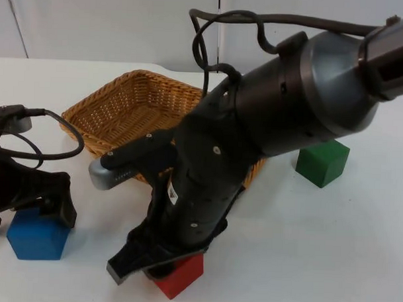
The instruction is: Pick up one cube with each hand and place exactly two cubes into the same basket, leaving the remaining cube outside.
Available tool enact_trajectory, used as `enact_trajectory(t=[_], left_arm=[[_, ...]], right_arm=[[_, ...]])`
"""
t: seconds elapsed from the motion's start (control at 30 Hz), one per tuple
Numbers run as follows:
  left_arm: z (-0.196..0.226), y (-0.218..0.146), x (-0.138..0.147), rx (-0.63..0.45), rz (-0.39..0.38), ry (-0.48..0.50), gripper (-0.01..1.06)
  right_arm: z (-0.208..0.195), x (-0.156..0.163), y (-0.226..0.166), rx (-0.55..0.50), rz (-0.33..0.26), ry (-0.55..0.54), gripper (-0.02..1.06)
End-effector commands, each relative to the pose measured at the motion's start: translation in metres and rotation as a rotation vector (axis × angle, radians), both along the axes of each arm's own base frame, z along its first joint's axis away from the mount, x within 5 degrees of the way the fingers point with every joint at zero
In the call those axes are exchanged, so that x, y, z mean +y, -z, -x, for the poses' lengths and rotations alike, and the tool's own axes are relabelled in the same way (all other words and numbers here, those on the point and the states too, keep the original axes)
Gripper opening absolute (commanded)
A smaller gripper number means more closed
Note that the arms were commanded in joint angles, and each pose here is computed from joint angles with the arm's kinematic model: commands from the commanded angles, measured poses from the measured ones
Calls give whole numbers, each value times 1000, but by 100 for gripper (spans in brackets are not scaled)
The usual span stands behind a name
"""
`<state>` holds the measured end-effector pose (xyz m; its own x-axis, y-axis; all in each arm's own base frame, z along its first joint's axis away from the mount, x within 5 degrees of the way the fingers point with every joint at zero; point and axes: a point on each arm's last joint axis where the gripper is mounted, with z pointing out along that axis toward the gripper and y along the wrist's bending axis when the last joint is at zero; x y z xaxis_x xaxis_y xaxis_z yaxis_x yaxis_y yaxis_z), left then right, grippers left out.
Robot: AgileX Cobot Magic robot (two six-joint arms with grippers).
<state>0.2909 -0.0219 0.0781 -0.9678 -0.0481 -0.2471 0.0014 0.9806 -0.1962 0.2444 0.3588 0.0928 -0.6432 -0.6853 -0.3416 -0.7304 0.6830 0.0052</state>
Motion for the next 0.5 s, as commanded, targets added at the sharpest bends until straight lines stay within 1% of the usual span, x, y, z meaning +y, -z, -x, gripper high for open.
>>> enact_trajectory(t=[0.0,0.03,0.07,0.1,0.13,0.17,0.2,0.23,0.27,0.3,0.33,0.43,0.47], left_arm=[[1,2,-3,16,14,-4,98],[1,3,-3,20,17,-2,92],[1,3,-4,26,23,-2,83],[2,3,-5,36,32,-1,73],[3,3,-5,47,41,3,56],[3,3,-5,47,41,3,56],[4,3,-6,58,49,7,43],[5,3,-6,60,51,8,36],[5,3,-7,66,55,11,24],[6,2,-7,74,61,18,9],[6,1,-8,75,65,21,0],[7,-6,-9,67,74,29,0],[7,-14,-10,49,82,35,0]], right_arm=[[2,2,-1,1,3,-9,31],[2,2,-2,2,6,-8,20],[2,2,-3,0,3,-8,9],[2,2,-8,-3,-2,-8,1],[2,1,-14,-4,-1,-7,0],[2,1,-14,-4,-1,-7,0],[3,0,-16,-4,-1,-6,0],[3,0,-23,-10,-8,-6,0],[3,-1,-30,-15,-12,-6,0],[3,-2,-38,-25,-18,-9,0],[3,-3,-44,-31,-22,-9,0],[5,-5,-59,-44,-29,-10,0],[5,-6,-65,-50,-34,-11,0]])
